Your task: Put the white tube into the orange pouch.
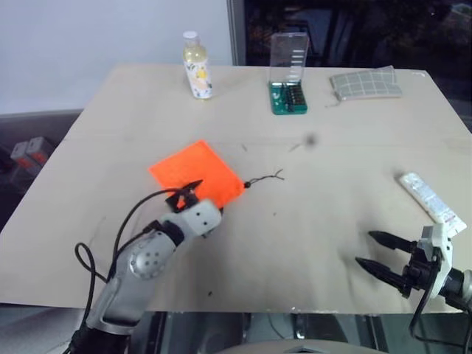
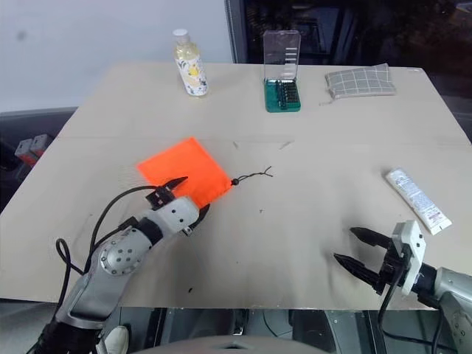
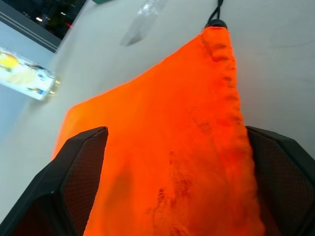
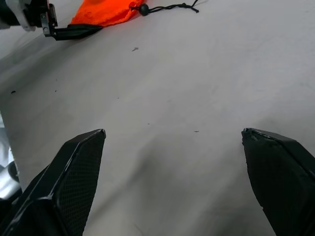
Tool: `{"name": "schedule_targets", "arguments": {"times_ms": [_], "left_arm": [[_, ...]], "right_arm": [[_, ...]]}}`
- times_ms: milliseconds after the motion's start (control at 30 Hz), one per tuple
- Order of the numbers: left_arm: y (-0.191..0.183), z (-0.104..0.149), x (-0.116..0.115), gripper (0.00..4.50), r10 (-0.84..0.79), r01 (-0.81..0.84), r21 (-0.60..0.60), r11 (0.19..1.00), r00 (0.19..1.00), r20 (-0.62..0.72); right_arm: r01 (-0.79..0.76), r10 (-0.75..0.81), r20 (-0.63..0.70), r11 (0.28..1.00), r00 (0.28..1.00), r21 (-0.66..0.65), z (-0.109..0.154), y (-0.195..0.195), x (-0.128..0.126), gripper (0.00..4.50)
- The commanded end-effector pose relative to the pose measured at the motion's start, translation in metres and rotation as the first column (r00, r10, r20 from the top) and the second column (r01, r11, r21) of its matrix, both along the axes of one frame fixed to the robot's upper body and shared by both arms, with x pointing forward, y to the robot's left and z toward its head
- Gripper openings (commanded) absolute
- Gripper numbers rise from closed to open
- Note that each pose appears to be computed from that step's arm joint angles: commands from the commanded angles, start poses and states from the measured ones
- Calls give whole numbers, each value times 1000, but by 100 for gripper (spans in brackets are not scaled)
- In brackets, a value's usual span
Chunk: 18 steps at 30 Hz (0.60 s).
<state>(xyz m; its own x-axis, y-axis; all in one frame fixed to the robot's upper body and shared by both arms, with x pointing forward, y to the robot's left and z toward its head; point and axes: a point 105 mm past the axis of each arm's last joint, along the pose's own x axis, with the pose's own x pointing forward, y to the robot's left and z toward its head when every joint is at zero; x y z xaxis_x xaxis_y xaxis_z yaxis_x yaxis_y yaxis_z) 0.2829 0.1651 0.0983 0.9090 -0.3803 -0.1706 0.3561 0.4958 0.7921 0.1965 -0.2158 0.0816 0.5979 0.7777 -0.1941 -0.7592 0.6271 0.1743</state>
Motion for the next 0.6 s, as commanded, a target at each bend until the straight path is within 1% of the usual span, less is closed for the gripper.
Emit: {"name": "schedule_targets", "arguments": {"times_ms": [33, 167, 300, 400, 533, 600], "left_arm": [[6, -2, 1, 448, 57, -58, 14, 998, 997, 60], [3, -7, 3, 448, 77, -78, 8, 997, 993, 90], [3, -8, 2, 448, 103, -101, -26, 995, 989, 107], [6, -6, 1, 448, 132, -126, -64, 990, 985, 113], [1, 3, -2, 448, 141, -122, -154, 980, 982, 123], [0, 4, -4, 448, 137, -115, -166, 979, 982, 127]], "right_arm": [[-1, 1, 31, 1000, 1000, -1, 4, 2, 1, 450], [17, -17, 46, 1000, 999, 1, 4, 1, 4, 450], [23, -23, 51, 1000, 998, 4, 4, 1, 5, 450], [26, -26, 49, 1000, 998, 4, 3, 1, 5, 450], [30, -30, 50, 1000, 998, 4, 3, 1, 6, 450], [32, -32, 51, 999, 998, 4, 2, 0, 6, 450]]}}
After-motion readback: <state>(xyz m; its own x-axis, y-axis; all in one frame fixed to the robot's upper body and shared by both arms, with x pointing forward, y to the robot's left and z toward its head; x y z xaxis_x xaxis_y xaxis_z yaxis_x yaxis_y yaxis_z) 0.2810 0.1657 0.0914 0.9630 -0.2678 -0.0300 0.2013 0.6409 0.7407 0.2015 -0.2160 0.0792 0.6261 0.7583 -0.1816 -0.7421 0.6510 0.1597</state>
